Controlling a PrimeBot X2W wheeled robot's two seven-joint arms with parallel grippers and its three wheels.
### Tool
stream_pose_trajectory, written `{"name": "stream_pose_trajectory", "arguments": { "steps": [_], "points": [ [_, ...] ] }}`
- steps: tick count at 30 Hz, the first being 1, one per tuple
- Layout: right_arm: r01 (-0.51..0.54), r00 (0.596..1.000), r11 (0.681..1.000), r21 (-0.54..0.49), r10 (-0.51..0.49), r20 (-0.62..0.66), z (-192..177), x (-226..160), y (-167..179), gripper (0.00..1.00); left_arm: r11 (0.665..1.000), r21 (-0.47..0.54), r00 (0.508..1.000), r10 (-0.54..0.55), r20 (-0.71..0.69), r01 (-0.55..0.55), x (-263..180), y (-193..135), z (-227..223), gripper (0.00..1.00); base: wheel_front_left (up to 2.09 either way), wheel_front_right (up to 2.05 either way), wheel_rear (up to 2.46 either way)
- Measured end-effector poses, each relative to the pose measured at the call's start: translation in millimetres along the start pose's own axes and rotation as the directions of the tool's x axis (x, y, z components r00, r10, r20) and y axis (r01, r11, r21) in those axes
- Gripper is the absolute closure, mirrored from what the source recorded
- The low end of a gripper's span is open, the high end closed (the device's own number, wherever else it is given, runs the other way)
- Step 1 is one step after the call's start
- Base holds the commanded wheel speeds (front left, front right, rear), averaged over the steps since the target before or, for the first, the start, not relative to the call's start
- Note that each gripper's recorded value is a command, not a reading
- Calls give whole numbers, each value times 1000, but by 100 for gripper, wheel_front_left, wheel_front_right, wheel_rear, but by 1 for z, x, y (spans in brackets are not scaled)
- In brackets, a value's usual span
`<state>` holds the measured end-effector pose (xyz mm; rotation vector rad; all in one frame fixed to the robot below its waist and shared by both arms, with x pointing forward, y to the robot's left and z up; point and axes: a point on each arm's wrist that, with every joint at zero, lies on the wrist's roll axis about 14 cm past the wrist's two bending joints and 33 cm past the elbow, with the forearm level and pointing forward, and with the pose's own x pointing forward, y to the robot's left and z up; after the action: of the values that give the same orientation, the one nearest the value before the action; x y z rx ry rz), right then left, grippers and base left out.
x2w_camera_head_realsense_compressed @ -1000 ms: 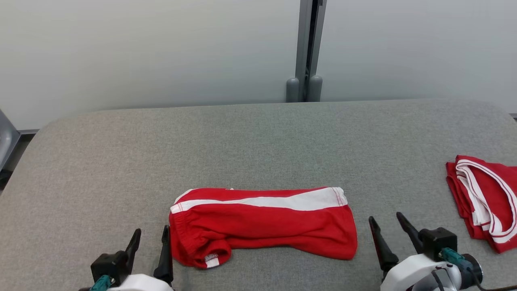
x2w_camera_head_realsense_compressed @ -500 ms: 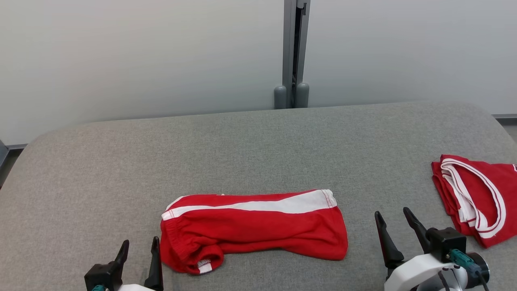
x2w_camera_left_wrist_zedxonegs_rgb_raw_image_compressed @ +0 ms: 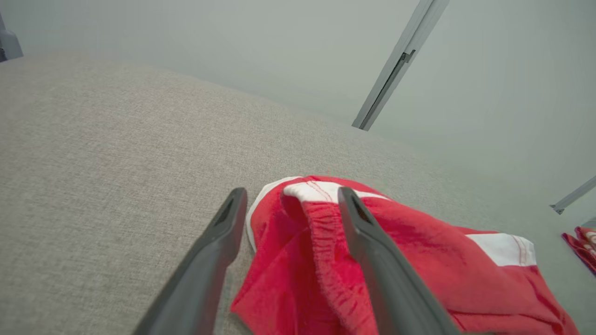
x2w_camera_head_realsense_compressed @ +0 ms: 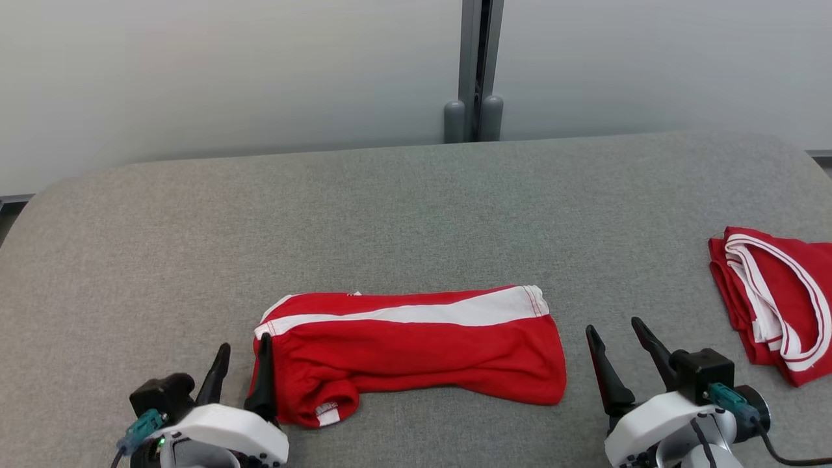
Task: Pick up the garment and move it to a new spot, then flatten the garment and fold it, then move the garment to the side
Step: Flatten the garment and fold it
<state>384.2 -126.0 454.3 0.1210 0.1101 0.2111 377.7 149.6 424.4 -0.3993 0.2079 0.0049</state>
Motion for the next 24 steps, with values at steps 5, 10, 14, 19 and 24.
{"name": "stream_pose_trajectory", "arguments": {
  "steps": [5,10,14,19,24],
  "points": [
    [-6,1000,1000,-1,6,-5,-1,10,0,0,995,-95,998,-30,-56,25,14,-12,-13,0,0,0,0],
    [-14,1000,1000,7,14,-19,-5,15,2,0,985,-173,996,-31,-81,16,24,-16,-18,0,0,0,0],
    [-20,1000,1000,8,20,-23,-7,18,3,0,979,-203,996,-36,-86,18,28,-18,-19,0,0,0,0],
    [-22,999,1000,9,22,-25,-7,21,3,0,973,-232,997,-30,-71,13,30,-17,-14,15,0,0,0],
    [-30,999,999,11,30,-28,-8,25,6,0,973,-229,996,-39,-83,19,28,-19,-18,96,0,0,0]
  ]
}}
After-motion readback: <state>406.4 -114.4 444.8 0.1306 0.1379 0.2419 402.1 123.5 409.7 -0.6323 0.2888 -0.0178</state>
